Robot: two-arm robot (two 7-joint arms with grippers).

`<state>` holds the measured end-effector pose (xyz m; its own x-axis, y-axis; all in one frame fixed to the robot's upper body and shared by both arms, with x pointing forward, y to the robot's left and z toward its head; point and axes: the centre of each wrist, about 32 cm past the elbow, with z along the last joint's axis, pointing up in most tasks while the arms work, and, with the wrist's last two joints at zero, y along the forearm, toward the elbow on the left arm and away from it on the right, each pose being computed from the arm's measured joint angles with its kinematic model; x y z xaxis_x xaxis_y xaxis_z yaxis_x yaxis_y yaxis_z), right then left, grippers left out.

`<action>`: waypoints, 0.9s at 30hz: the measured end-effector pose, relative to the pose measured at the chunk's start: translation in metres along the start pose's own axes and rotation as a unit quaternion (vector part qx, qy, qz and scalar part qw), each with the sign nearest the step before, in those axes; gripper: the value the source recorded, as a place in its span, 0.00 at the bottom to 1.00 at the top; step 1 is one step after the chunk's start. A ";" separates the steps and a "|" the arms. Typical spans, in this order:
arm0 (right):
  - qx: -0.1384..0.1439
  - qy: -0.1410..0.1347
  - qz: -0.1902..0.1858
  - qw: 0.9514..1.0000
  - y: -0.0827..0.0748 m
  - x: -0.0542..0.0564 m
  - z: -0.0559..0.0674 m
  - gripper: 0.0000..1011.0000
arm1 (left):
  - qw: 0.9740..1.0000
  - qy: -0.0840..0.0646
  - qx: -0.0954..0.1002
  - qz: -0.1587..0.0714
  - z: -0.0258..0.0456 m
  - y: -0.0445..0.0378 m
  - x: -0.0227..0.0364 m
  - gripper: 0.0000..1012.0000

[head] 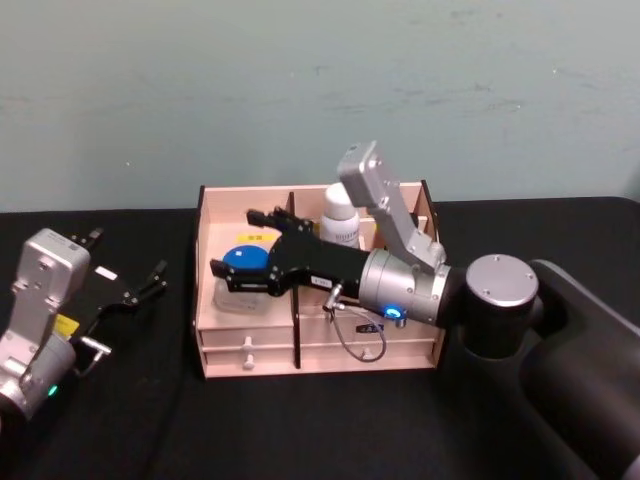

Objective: Pick up the facial cleanser and watermelon frost from the table and place them into the tiered storage box.

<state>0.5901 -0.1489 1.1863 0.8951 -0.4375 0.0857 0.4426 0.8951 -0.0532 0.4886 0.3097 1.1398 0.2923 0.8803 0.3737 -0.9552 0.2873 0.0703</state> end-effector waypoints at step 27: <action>0.112 -0.108 -0.244 0.957 -0.156 -0.047 0.040 0.99 | 1.000 0.000 0.000 0.000 0.0000 0.0000 0.0000 1.00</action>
<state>0.4769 -0.2644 1.2301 0.5415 -0.8024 0.2509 0.7615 0.5946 0.2581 0.4886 0.3097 1.1398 0.2923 0.8803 0.3737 -0.9553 0.2873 0.0702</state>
